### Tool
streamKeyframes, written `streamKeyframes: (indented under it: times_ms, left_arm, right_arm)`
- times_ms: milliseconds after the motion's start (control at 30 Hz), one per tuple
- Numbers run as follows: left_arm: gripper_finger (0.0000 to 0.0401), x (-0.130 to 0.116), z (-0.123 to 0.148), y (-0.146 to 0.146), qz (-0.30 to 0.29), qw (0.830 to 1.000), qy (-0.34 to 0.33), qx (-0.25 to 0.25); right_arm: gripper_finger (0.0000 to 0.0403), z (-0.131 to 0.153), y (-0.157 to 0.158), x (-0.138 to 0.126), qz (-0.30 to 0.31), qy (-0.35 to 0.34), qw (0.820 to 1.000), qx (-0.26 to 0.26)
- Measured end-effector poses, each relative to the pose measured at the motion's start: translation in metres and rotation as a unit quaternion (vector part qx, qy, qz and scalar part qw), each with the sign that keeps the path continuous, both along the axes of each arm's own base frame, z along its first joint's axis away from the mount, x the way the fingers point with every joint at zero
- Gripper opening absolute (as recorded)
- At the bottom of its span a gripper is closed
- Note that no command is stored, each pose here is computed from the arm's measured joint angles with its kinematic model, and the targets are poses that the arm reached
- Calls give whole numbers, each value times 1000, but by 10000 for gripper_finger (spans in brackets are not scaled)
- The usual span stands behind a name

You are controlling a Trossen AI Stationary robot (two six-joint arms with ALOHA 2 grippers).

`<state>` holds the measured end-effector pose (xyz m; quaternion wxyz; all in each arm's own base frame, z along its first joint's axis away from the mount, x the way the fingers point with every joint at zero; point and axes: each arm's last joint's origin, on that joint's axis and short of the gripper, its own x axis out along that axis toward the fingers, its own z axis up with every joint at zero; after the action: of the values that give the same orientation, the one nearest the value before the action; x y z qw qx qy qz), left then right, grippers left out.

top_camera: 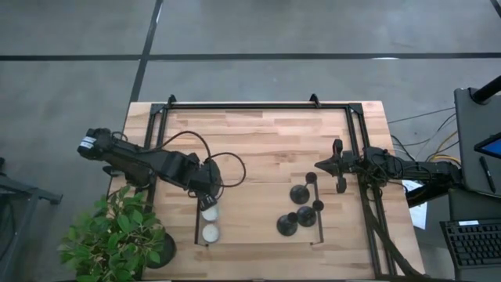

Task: Pick & Place candle stick holders
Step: Put the blue scented candle on the shelf aligned with the white scented candle, then return to Home Position

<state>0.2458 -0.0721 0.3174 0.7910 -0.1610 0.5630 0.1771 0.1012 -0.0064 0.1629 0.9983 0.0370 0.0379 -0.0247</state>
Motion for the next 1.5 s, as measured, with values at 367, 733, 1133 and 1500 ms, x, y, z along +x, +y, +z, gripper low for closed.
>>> streamKeyframes:
  times_ms: [367,733,1133,1500]
  left_arm:
    - [26,0,0,-1,4,1000,-3,-5]
    - [70,-2,6,-1,19,1000,-10,-16]
    - [74,-1,33,-2,-3,998,-47,-35]
    - [6,17,42,21,-126,970,-187,95]
  right_arm:
    - [8,0,0,0,0,0,1000,0]
    - [8,0,0,0,0,0,1000,0]
    - [8,0,0,0,0,0,1000,0]
    - [8,0,0,0,0,0,1000,0]
